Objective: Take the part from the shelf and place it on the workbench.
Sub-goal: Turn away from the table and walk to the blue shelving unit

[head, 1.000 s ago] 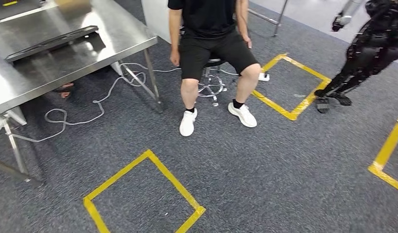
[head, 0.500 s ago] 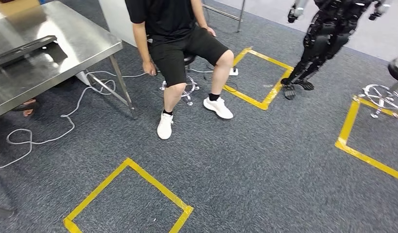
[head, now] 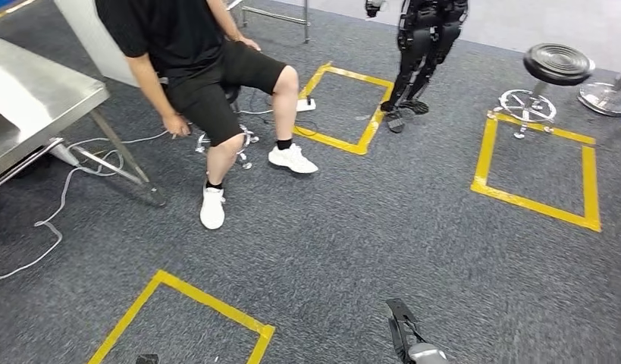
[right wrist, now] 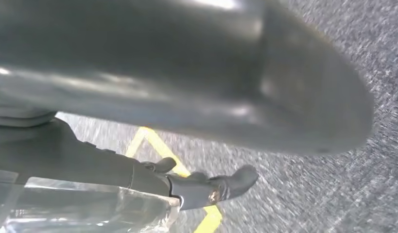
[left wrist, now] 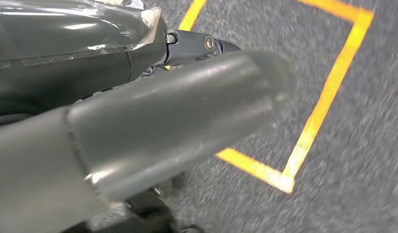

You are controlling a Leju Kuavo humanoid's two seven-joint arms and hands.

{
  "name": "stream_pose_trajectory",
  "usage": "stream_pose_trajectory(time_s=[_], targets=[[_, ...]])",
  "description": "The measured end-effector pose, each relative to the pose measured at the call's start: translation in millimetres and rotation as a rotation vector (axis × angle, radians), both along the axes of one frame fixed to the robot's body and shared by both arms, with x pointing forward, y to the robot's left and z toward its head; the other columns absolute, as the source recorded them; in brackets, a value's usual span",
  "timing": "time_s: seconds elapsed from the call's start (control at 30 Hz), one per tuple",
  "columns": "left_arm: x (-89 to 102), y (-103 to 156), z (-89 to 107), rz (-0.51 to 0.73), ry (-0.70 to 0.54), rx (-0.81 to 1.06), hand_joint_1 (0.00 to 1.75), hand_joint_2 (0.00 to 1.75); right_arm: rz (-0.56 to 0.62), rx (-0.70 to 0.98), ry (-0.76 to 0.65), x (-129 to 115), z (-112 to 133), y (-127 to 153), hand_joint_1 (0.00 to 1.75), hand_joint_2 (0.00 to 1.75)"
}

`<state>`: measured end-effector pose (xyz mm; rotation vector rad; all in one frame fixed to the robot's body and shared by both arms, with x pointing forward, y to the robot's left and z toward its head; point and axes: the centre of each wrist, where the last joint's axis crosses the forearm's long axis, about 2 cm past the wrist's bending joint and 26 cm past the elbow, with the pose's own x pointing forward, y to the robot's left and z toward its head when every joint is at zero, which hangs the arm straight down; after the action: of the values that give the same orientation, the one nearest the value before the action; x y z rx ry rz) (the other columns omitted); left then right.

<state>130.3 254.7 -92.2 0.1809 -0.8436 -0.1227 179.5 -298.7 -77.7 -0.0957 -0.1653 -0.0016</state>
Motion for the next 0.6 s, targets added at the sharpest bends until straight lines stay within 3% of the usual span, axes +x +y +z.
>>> stream_pose_trajectory(time_s=[0.6], targets=[[15.8,-30,7.7,-0.239,0.023,0.010,0.00,0.00,-0.116,0.028,-0.014,-38,-13,9,0.00,0.00]])
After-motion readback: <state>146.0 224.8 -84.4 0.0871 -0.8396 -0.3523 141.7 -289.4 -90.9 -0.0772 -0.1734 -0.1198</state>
